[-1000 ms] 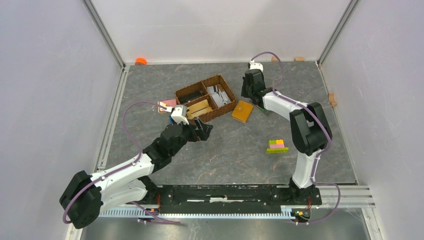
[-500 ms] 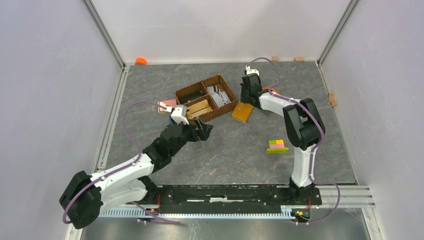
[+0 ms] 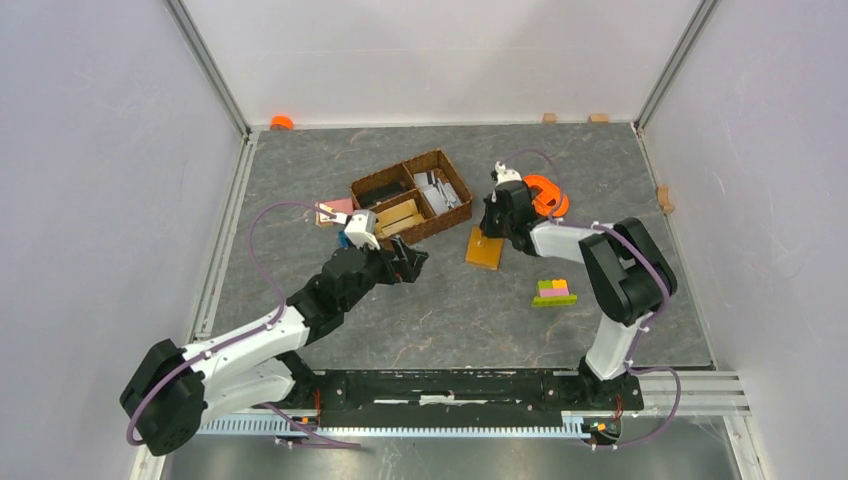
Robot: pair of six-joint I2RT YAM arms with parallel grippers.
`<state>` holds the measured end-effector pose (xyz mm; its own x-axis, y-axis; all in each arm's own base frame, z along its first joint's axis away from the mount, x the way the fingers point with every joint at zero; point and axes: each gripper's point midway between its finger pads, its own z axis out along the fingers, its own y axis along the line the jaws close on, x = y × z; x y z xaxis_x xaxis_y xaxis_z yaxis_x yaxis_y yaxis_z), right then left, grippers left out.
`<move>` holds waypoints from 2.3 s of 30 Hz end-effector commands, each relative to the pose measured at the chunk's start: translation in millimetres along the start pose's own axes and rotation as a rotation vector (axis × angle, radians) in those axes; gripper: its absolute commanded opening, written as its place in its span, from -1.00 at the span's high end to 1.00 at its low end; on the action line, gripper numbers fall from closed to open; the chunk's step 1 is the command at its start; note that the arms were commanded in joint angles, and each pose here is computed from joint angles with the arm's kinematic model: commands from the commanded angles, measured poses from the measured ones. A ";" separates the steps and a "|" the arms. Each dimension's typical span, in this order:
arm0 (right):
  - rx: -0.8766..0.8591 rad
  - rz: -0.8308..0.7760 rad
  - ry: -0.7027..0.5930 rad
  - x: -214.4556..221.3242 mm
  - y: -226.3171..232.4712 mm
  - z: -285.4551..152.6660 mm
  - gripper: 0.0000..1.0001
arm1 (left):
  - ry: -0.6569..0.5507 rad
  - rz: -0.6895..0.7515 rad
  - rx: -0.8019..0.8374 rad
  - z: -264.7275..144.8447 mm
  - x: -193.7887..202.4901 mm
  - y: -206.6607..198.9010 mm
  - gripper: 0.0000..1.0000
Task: Take the credit cards out of the card holder
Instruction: Open the card holder at the center of the board.
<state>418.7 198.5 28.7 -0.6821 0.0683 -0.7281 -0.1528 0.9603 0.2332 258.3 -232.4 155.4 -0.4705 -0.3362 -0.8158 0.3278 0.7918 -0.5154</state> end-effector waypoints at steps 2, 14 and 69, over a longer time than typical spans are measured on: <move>-0.121 0.014 0.057 41.5 24.9 -36.7 1.00 | 0.016 0.041 0.055 9.9 -4.0 -15.9 -0.93; -0.281 0.008 -0.144 15.9 40.6 -123.6 0.19 | 0.189 0.122 0.148 32.7 31.0 -45.1 -0.84; -0.331 0.218 0.061 98.6 12.7 -93.8 0.07 | 0.283 0.376 0.022 76.0 70.8 -45.1 -0.68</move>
<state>282.6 197.4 25.2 -0.7623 0.2285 -0.6056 -0.2419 0.7672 0.5940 265.0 -316.7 89.5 -0.6068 0.0072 -0.7948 0.4660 0.8133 -0.3484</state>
